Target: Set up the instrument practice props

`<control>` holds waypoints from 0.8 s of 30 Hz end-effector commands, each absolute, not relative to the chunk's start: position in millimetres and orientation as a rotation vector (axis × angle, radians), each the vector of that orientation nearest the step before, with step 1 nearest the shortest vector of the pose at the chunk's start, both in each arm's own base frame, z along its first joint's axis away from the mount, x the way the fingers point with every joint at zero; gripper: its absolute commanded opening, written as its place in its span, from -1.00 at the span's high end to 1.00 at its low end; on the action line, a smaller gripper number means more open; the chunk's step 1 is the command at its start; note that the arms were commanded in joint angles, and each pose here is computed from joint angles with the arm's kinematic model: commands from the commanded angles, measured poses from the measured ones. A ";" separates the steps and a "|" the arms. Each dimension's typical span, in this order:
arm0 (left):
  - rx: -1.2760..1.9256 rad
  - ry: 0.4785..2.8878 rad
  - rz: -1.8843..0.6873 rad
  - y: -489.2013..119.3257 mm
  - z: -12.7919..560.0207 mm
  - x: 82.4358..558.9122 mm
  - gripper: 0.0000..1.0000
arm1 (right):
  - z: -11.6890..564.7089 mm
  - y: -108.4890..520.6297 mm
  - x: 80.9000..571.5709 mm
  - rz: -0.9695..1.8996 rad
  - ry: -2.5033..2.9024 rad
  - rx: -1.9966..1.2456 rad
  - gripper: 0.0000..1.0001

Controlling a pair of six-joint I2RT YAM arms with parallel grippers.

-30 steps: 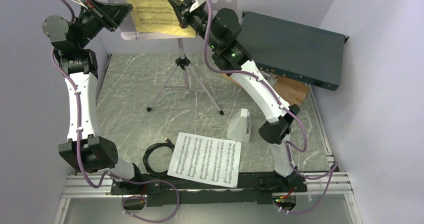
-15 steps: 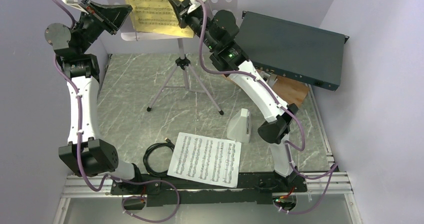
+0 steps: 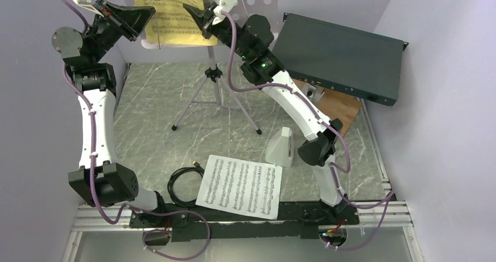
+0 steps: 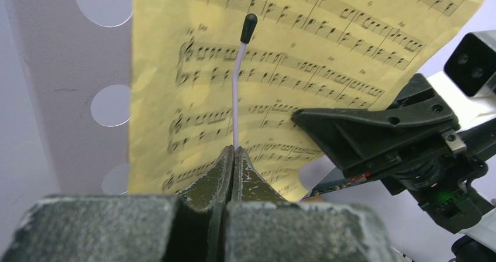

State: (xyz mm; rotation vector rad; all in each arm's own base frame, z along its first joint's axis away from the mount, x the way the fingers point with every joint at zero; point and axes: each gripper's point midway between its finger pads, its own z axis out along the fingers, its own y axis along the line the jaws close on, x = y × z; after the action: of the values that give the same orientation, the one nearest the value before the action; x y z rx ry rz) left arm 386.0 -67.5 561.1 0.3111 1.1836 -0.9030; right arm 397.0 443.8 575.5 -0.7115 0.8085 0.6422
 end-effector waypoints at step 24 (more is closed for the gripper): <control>0.354 1.162 -0.927 -75.7 576.3 368.8 0.85 | 604.8 454.0 374.7 0.670 0.572 -0.751 1.00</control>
State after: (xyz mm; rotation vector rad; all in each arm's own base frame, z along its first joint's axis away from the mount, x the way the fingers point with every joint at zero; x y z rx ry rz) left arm 385.9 -67.9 560.4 0.3031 1.1932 -0.9146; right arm 389.8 459.7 581.9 -0.7549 0.6761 0.6732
